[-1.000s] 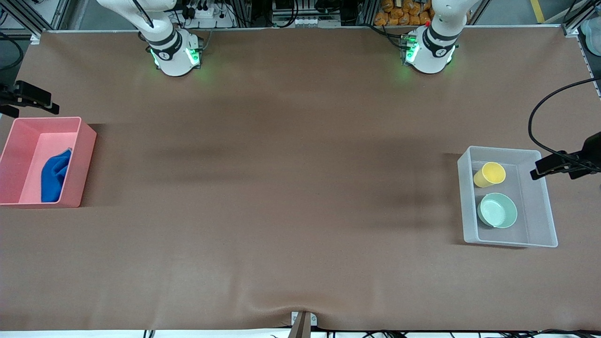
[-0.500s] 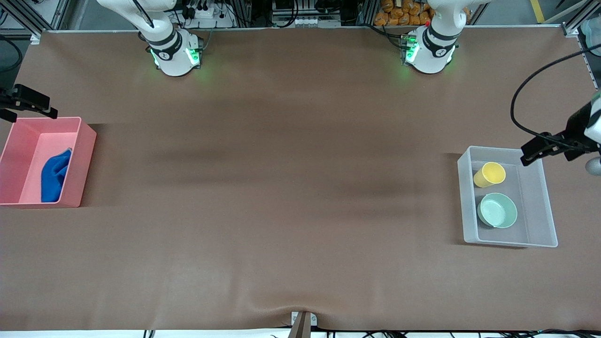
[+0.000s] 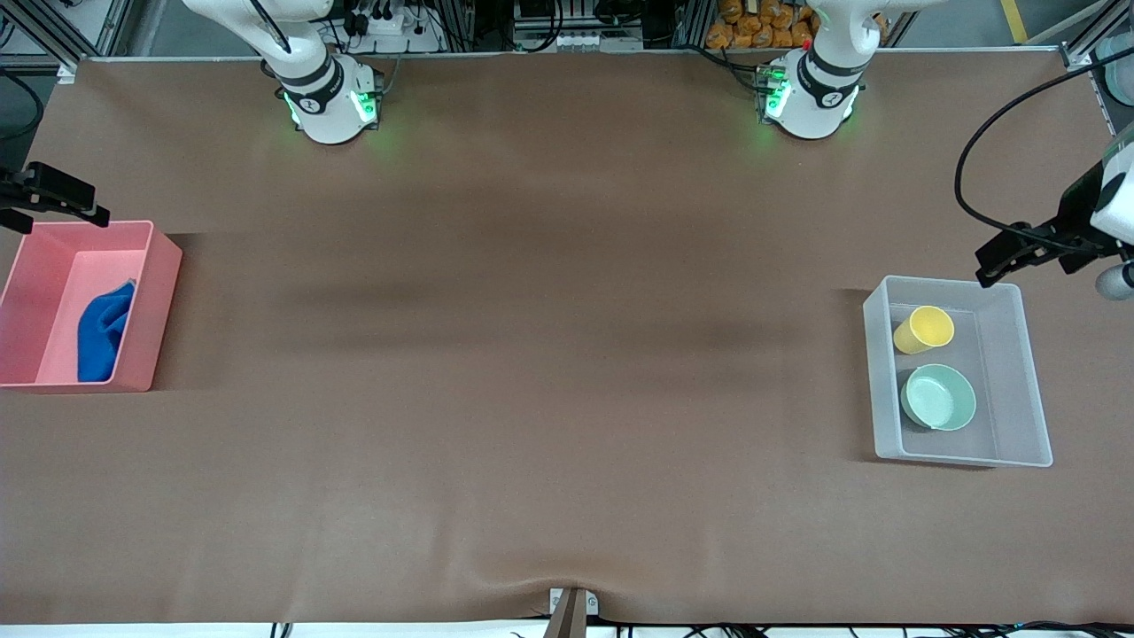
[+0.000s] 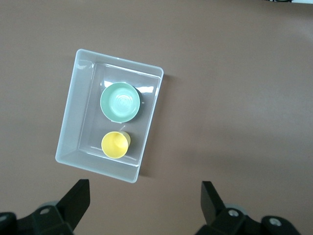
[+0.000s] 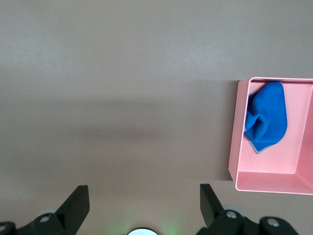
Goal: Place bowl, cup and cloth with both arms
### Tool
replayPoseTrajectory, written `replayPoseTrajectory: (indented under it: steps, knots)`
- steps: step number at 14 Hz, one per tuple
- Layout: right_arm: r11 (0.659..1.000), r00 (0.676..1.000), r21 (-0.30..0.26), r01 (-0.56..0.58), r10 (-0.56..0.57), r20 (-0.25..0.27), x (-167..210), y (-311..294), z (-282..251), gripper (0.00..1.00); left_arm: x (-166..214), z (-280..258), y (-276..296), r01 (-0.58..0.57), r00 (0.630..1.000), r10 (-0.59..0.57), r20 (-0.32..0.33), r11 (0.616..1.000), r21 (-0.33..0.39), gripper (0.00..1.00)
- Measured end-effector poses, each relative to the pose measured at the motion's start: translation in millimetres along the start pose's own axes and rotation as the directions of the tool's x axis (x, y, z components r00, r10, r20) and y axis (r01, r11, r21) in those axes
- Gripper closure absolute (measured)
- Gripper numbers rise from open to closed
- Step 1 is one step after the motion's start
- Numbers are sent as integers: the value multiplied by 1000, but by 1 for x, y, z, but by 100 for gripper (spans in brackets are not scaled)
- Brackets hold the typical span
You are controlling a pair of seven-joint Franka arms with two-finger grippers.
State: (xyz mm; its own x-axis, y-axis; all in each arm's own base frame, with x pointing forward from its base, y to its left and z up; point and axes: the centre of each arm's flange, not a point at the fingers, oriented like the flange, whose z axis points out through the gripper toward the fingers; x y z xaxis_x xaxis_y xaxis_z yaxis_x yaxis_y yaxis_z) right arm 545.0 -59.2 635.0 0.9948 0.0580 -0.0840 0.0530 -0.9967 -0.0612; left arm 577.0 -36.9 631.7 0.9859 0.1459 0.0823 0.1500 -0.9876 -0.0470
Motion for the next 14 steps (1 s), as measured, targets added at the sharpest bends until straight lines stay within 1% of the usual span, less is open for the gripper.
replayPoseTrajectory:
  steps: [2, 5, 11, 14]
  knots:
    - [1000, 1000, 0, 1, -1, 0, 0, 0, 0, 0, -8, -5, 0, 7, 1000, -6, 30, 999, -33, 0]
    - [1000, 1000, 0, 2, -2, 0, 0, -1, 0, 0, -23, -2, -5, 15, 998, -13, 64, 999, -38, 0]
    - [1000, 1000, 0, 2, -2, 4, 1, -1, 2, 0, -46, -7, -8, 14, 998, -12, 69, 999, -34, 0]
    - [1000, 1000, 1, 2, -2, 10, 1, -1, 5, 0, -51, -6, -3, -2, 996, 5, 87, 1000, -31, 0]
